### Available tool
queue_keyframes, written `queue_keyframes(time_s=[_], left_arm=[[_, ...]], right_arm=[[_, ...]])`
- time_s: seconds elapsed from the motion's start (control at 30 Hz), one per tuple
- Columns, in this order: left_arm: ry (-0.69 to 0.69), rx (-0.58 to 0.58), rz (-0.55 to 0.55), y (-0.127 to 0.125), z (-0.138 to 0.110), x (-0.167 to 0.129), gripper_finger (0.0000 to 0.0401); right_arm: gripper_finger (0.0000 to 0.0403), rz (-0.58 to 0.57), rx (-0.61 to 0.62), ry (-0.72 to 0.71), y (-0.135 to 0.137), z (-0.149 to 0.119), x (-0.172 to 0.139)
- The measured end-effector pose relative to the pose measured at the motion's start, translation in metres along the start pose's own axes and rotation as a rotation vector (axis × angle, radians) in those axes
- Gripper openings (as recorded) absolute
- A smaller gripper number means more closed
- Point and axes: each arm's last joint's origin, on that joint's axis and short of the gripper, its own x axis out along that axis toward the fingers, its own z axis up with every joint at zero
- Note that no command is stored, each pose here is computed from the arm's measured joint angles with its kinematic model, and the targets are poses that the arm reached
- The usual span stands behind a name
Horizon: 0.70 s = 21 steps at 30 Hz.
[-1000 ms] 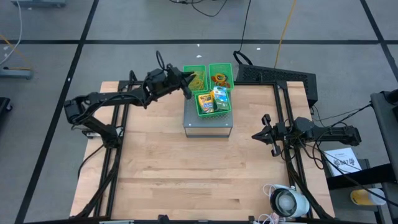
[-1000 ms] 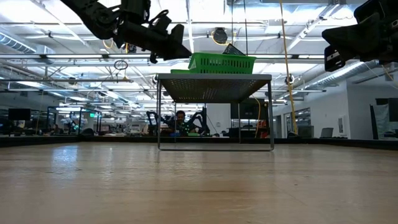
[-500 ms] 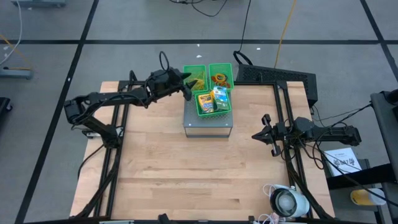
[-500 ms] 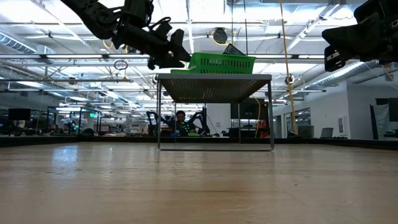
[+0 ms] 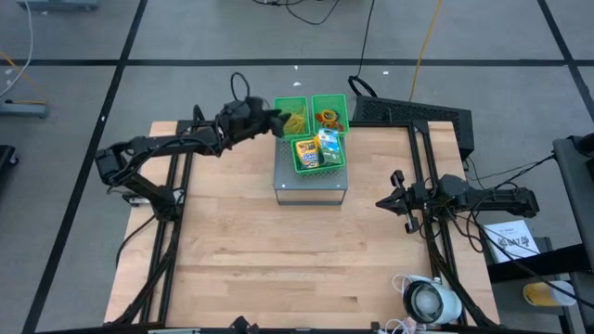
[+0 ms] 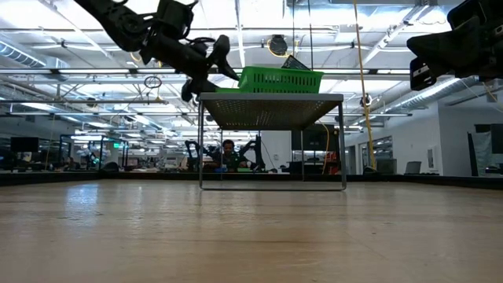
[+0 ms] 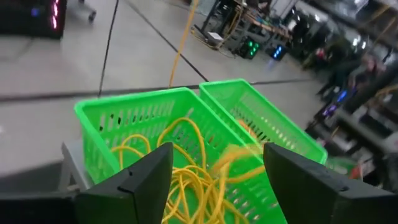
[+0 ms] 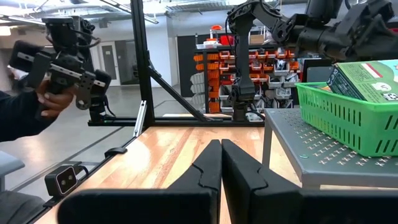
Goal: Pick & Place Office Desk Supplies
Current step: Put the yellow rubber band into the left green bin on the shelf, then return to Home Position
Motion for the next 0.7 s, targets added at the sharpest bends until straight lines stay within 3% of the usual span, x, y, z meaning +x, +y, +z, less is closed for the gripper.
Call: queue_keyframes(time_s=[0.23, 0.37, 0.5, 0.6, 0.7], left_arm=[[0.018, -0.166, -0.029, 0.006, 0.003, 0.001, 0.0264], [-0.004, -0.060, -0.096, 0.002, 0.007, 0.000, 0.0264], [0.000, -0.003, -0.296, -0.010, 0.019, -0.012, 0.0264], [0.043, 0.010, -0.495, -0.020, 0.032, -0.030, 0.0264], [0.121, 0.102, -0.720, -0.027, 0.044, -0.056, 0.0264]], right_arm=[[0.0000, 0.000, 0.000, 0.000, 0.000, 0.000, 0.000], [0.0000, 0.000, 0.000, 0.000, 0.000, 0.000, 0.000], [0.0000, 0.000, 0.000, 0.000, 0.000, 0.000, 0.000], [0.0000, 0.000, 0.000, 0.000, 0.000, 0.000, 0.000], [0.0000, 0.000, 0.000, 0.000, 0.000, 0.000, 0.000]])
